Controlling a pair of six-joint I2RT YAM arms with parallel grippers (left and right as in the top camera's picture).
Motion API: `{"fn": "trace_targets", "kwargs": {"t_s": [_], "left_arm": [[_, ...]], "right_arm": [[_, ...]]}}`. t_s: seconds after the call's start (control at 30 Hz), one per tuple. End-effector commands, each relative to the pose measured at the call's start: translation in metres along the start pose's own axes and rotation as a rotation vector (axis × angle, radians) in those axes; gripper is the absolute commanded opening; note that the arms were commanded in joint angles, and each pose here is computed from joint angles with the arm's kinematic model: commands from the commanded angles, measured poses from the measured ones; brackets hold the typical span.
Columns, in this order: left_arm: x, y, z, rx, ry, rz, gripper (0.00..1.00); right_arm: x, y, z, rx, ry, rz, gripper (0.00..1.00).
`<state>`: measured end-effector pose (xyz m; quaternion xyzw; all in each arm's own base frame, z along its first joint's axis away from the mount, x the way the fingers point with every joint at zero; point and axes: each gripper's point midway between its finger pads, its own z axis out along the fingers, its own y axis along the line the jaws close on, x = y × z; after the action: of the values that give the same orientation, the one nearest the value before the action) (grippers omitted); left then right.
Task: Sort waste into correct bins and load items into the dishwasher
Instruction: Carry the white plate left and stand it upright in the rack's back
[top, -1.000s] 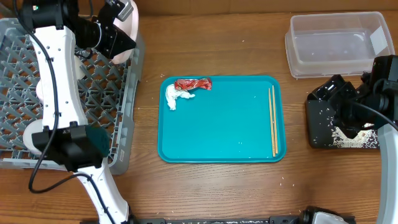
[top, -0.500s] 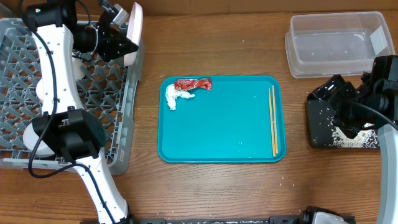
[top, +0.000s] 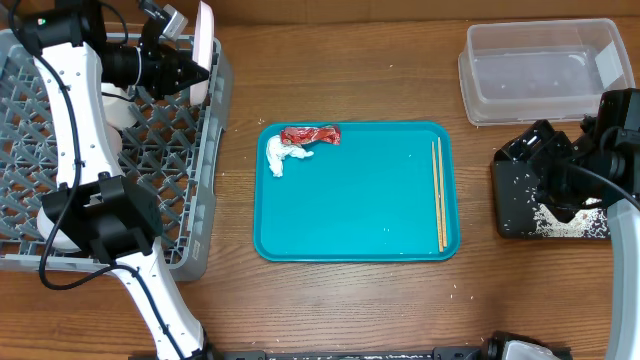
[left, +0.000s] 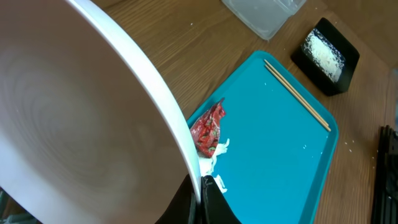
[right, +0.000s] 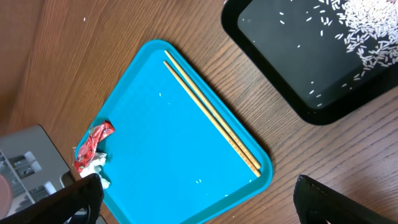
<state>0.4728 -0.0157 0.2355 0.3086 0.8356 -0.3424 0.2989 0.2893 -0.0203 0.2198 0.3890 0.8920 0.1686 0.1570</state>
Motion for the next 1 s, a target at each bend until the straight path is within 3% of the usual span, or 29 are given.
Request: {"fn": "trace_targets", "kwargs": {"t_s": [0.0, 0.37, 0.57, 0.6, 0.63, 0.83, 0.97], "left_arm": [[-0.007, -0.004, -0.004, 0.027, -0.049, 0.030, 0.04], [0.014, 0.009, 0.007, 0.052, -0.043, -0.024, 0.04], [0.015, 0.021, -0.011, 0.051, -0.118, -0.097, 0.05], [0.015, 0.025, -0.019, 0.050, -0.145, -0.139, 0.32], [0.015, 0.026, -0.021, 0.051, -0.153, -0.156, 0.99], [0.009, 0.033, -0.056, 0.110, -0.293, -0.427, 1.00], [0.006, 0.030, -0.075, 0.151, -0.351, -0.532, 1.00]], "right_arm": [[-0.004, 0.001, -0.004, -0.005, -0.020, -0.001, 1.00], [-0.004, 0.001, -0.004, -0.005, -0.020, -0.001, 1.00], [-0.004, 0.001, -0.004, -0.005, -0.020, -0.001, 1.00], [-0.004, 0.001, -0.004, -0.005, -0.020, -0.001, 1.00], [-0.004, 0.001, -0.004, -0.005, -0.020, -0.001, 1.00], [-0.004, 0.001, -0.004, -0.005, -0.020, -0.001, 1.00], [-0.004, 0.001, -0.004, -0.005, -0.020, -0.001, 0.99]]}}
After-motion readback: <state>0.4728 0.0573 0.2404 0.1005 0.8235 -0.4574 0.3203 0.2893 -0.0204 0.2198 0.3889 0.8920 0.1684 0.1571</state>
